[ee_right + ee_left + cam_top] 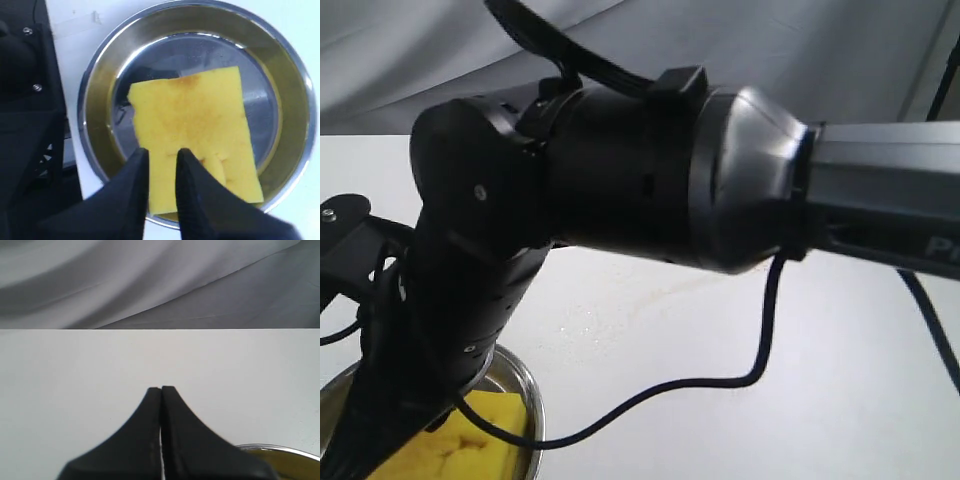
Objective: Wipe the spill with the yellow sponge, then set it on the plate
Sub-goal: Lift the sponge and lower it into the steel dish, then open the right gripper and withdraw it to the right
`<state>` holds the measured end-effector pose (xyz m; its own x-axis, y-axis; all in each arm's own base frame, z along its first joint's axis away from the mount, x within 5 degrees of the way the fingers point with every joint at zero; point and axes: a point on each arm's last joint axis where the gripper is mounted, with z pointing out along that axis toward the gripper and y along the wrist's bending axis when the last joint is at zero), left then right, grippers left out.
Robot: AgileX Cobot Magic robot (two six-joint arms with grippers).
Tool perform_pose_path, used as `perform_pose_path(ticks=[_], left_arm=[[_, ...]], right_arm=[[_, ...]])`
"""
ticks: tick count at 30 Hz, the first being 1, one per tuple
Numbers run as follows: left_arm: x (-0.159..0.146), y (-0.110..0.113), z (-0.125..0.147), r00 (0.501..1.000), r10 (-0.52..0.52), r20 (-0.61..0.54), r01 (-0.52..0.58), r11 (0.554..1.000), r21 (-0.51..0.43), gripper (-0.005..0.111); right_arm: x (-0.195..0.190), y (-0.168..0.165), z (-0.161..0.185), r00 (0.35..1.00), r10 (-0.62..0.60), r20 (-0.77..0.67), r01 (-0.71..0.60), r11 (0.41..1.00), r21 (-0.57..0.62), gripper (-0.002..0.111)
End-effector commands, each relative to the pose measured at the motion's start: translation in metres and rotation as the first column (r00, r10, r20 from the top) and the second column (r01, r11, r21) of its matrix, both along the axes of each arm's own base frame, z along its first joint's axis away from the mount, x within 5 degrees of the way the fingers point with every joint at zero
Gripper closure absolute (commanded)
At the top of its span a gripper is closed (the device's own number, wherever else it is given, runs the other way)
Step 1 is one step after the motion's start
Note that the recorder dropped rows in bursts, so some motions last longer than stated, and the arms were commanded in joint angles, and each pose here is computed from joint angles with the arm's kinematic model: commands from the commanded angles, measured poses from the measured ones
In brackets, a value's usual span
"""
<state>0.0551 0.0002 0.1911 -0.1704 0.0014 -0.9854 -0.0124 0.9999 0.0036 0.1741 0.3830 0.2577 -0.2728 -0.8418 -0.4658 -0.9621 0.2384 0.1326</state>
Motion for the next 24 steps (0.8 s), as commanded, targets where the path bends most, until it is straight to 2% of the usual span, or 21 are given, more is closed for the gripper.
perform_pose_path(ticks=[1,9,13,17,20,24], left_arm=[[0.0,0.0,-0.001,1.0,0.002,0.0,-0.002,1.0,-0.003,0.107],[0.0,0.0,-0.001,1.0,0.002,0.0,-0.002,1.0,-0.003,0.107],[0.0,0.0,-0.001,1.0,0.002,0.0,-0.002,1.0,-0.003,0.107],[0.0,0.0,-0.001,1.0,0.002,0.0,-0.002,1.0,-0.003,0.107],[0.0,0.0,-0.001,1.0,0.002,0.0,-0.002,1.0,-0.003,0.107],[0.0,0.0,-0.001,1.0,0.002,0.0,-0.002,1.0,-0.003,0.107]], right_arm=[[-0.018,0.003,-0.002,0.992,0.101,-0.075,-0.103,0.995,-0.017,0.108],[-0.078,0.03,-0.033,0.954,0.293,-0.064,-0.298,0.95,-0.094,0.108],[-0.096,0.04,-0.058,0.943,0.296,-0.154,-0.314,0.943,-0.111,0.108],[-0.104,0.046,-0.078,0.935,0.318,-0.154,-0.34,0.93,-0.142,0.108],[-0.102,0.046,-0.078,0.944,0.304,-0.124,-0.321,0.934,-0.157,0.108],[-0.091,0.038,-0.061,0.965,0.244,-0.1,-0.259,0.949,-0.178,0.108]])
